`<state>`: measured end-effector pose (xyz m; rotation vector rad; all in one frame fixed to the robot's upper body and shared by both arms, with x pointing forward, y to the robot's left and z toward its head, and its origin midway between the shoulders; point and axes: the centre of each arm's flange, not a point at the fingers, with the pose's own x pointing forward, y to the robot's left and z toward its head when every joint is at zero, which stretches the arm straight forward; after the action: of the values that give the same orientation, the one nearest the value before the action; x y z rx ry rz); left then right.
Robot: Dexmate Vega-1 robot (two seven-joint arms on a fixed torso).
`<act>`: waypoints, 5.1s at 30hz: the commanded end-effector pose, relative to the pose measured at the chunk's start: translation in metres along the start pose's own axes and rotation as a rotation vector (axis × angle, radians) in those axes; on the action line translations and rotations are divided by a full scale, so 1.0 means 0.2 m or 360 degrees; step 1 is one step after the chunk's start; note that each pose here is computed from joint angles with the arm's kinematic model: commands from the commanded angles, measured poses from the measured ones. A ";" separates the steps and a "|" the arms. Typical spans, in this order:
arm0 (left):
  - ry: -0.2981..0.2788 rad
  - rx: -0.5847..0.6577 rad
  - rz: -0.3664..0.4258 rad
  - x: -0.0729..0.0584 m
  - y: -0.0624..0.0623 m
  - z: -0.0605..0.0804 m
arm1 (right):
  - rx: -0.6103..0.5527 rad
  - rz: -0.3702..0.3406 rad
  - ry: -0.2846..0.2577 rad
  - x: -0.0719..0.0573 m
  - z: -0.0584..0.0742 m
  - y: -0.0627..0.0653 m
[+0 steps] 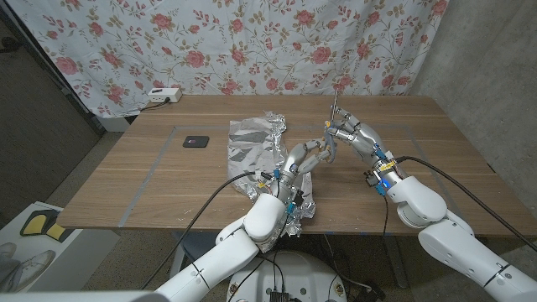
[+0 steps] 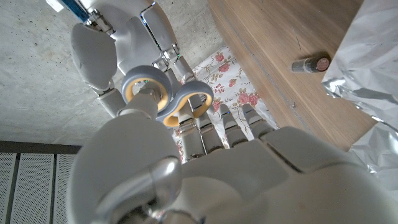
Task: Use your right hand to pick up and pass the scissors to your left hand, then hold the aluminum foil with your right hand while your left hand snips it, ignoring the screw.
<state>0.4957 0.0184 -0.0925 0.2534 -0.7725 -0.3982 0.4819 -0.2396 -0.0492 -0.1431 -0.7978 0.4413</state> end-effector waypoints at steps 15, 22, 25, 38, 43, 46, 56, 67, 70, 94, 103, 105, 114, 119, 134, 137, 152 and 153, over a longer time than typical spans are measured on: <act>0.0033 -0.0010 0.0047 0.00 -0.05 0.00 | 0.0018 0.0008 -0.0060 -0.01 0.02 0.07; 0.0035 -0.0035 0.0076 -0.01 -0.06 0.00 | 0.0012 -0.0019 -0.0067 -0.02 0.01 0.08; 0.0035 -0.0045 0.0089 -0.01 -0.06 0.00 | 0.0005 -0.0032 -0.0070 -0.02 0.01 0.07; 0.0029 -0.0080 0.0214 -0.02 -0.05 -0.02 | -0.0009 -0.0007 -0.0050 -0.01 -0.01 0.09; 0.0042 -0.0084 0.0235 -0.01 -0.05 -0.02 | -0.0004 0.0015 -0.0039 0.01 -0.02 0.11; 0.0040 -0.0086 0.0267 0.00 -0.06 -0.01 | 0.0001 0.0029 -0.0033 0.01 -0.02 0.12; 0.0026 -0.0106 0.0353 0.00 -0.08 0.00 | 0.0008 0.0084 -0.0031 0.02 -0.02 0.15; 0.0023 -0.0183 0.0472 -0.04 -0.12 -0.01 | 0.0020 0.0072 -0.0018 0.01 -0.02 0.12; 0.0026 -0.0187 0.0473 -0.04 -0.12 -0.01 | 0.0015 0.0072 -0.0012 0.01 -0.02 0.12; 0.0049 -0.0269 0.0459 -0.04 -0.10 -0.05 | 0.0003 0.0100 0.0062 0.02 -0.03 0.09; 0.0030 -0.0282 0.0482 -0.05 -0.08 -0.04 | -0.0009 0.0059 0.0068 0.01 -0.03 0.05; 0.0019 -0.0285 0.0502 -0.05 -0.07 -0.02 | -0.0010 0.0028 0.0074 0.00 -0.03 0.03; -0.0023 -0.0214 0.0545 -0.06 0.01 0.05 | 0.0000 0.0001 0.0117 -0.01 -0.08 0.00; -0.0036 -0.0189 0.0550 -0.05 0.03 0.08 | 0.0020 -0.0008 0.0139 -0.02 -0.10 -0.01; -0.0046 -0.0257 0.0571 -0.11 0.06 0.15 | 0.0024 -0.0067 0.0210 -0.05 -0.14 -0.05; -0.0050 -0.0268 0.0573 -0.14 0.06 0.18 | 0.0031 -0.0083 0.0221 -0.05 -0.15 -0.06; 0.0025 -0.0382 0.0609 -0.25 0.13 0.27 | 0.0010 -0.0118 0.0242 -0.06 -0.15 -0.12; 0.0037 -0.0380 0.0616 -0.26 0.14 0.28 | 0.0014 -0.0119 0.0246 -0.06 -0.15 -0.13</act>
<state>0.4467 0.0463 -0.0778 -0.0758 -0.7684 -0.1350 0.5013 -0.2592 -0.0708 -0.1382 -0.6629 0.3761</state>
